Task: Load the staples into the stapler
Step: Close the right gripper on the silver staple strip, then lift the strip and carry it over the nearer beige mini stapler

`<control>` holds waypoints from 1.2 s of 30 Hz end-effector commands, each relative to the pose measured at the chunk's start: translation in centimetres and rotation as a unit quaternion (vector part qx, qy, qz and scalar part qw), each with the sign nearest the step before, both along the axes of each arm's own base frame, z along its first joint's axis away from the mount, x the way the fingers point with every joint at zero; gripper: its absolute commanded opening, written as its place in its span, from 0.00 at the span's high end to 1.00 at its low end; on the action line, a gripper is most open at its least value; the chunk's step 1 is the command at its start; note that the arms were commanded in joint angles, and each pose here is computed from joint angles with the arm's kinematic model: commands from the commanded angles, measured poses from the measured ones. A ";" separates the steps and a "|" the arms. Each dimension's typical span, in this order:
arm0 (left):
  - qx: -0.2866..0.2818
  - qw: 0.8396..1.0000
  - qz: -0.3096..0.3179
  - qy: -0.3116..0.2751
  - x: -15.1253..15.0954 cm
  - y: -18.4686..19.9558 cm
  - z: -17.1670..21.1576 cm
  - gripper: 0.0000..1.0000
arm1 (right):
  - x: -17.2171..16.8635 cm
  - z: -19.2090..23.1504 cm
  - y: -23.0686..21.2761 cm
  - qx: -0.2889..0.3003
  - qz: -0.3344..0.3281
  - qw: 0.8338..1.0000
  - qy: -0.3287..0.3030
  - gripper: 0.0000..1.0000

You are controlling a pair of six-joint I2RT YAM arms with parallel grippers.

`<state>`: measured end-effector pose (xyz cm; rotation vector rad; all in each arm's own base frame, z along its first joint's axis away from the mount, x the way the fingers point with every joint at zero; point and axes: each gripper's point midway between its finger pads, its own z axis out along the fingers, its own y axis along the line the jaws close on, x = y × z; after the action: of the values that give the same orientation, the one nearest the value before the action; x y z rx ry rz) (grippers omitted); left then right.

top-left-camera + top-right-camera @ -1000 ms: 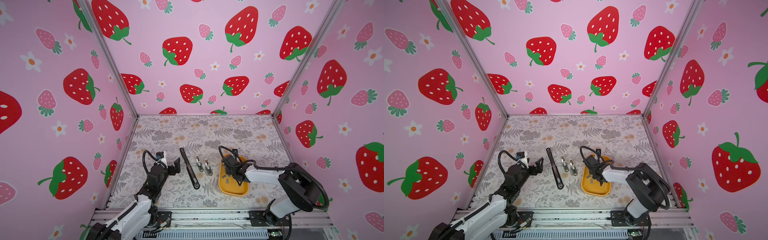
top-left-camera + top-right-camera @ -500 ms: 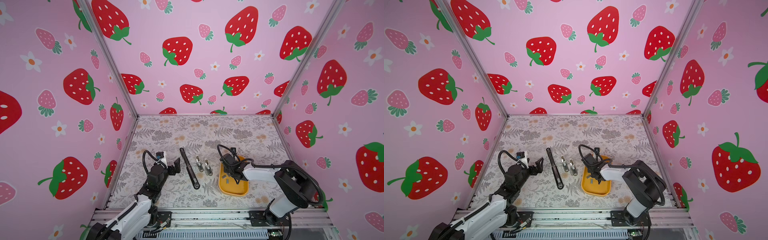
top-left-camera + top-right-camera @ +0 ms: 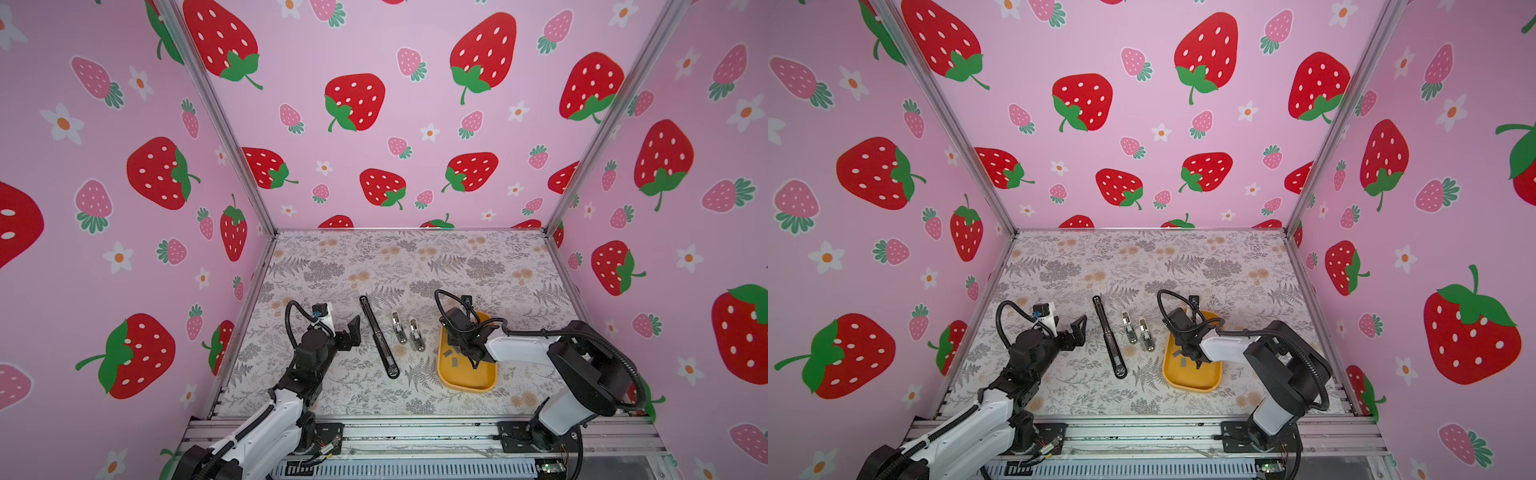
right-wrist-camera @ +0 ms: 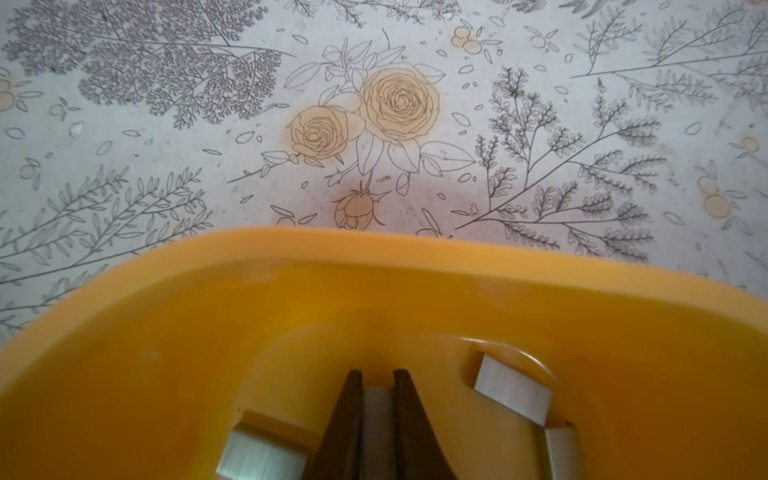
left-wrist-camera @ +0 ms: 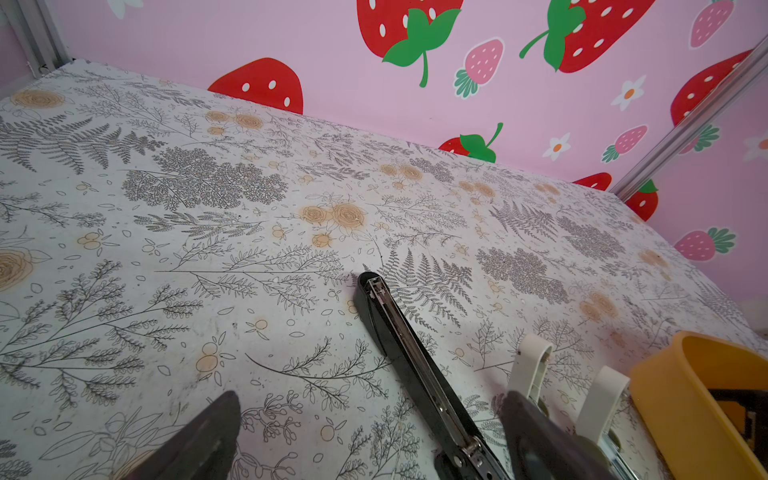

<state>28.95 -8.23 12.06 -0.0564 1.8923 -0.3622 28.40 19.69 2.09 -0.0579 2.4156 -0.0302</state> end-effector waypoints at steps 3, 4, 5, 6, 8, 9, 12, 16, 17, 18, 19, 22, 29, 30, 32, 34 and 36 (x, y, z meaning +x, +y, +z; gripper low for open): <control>-0.005 1.000 0.001 -0.013 0.2 -0.1 0.8 0.01 | -2.2 -3.0 -1.5 -0.038 0.011 0.998 0.058 0.89; -0.005 1.000 0.003 -0.014 0.2 0.0 0.9 0.01 | -2.2 -2.9 -1.5 -0.038 0.013 0.998 0.057 0.89; -0.005 1.000 0.005 -0.013 0.3 0.1 0.9 0.01 | -2.2 -2.7 -1.5 -0.038 0.014 0.998 0.056 0.89; -0.004 1.000 0.005 -0.012 0.3 0.0 0.8 0.01 | -2.1 -2.5 -1.4 -0.037 0.015 0.998 0.053 0.89; -0.003 1.000 0.003 -0.011 0.4 -0.1 0.8 0.01 | -1.8 -1.6 -1.4 -0.035 0.019 0.998 0.043 0.90; -0.003 1.000 0.003 -0.009 0.3 -0.1 0.7 0.01 | -1.7 -1.2 -1.2 -0.032 0.021 0.999 0.038 0.91; -0.002 1.000 0.005 -0.009 0.3 0.0 0.7 0.01 | -1.5 0.9 -0.4 -0.019 0.035 0.999 0.017 0.93; 0.001 1.000 0.014 -0.004 0.7 0.2 0.6 0.01 | -1.5 3.9 0.7 0.001 0.055 0.998 -0.012 0.93; 0.003 1.000 0.013 0.000 0.8 0.2 0.5 0.01 | -1.5 4.8 0.9 0.005 0.059 0.998 -0.019 0.93; 0.005 1.000 0.009 0.002 1.0 0.0 0.5 0.01 | -1.6 5.4 1.0 0.007 0.062 0.998 -0.025 0.93; 0.007 1.000 0.005 0.005 1.0 -0.2 0.4 0.01 | -1.7 6.2 1.2 0.010 0.066 0.997 -0.033 0.94; 0.008 1.000 -0.004 0.008 1.1 -0.5 0.3 0.01 | -2.3 8.6 2.0 0.025 0.083 0.994 -0.064 0.94; 0.007 1.000 -0.016 0.001 1.1 -1.0 0.5 0.01 | -5.2 13.8 4.5 0.056 0.137 0.981 -0.127 0.94; 0.007 1.000 -0.019 0.002 1.1 -1.0 0.4 0.01 | -5.5 14.3 4.8 0.059 0.142 0.979 -0.135 0.94; 0.007 1.000 -0.022 0.000 1.0 -1.1 0.5 0.01 | -6.2 15.3 5.8 0.064 0.163 0.973 -0.148 0.94; 0.006 1.000 -0.023 -0.001 0.9 -1.2 0.5 0.01 | -7.0 16.1 7.0 0.071 0.185 0.968 -0.156 0.94; 0.005 1.000 -0.023 -0.004 0.9 -1.2 0.5 0.01 | -7.8 16.7 8.2 0.076 0.205 0.962 -0.163 0.94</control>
<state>29.03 -8.80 10.12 -0.0222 1.9661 -0.3581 20.89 27.04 16.99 -0.4250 2.0843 0.3108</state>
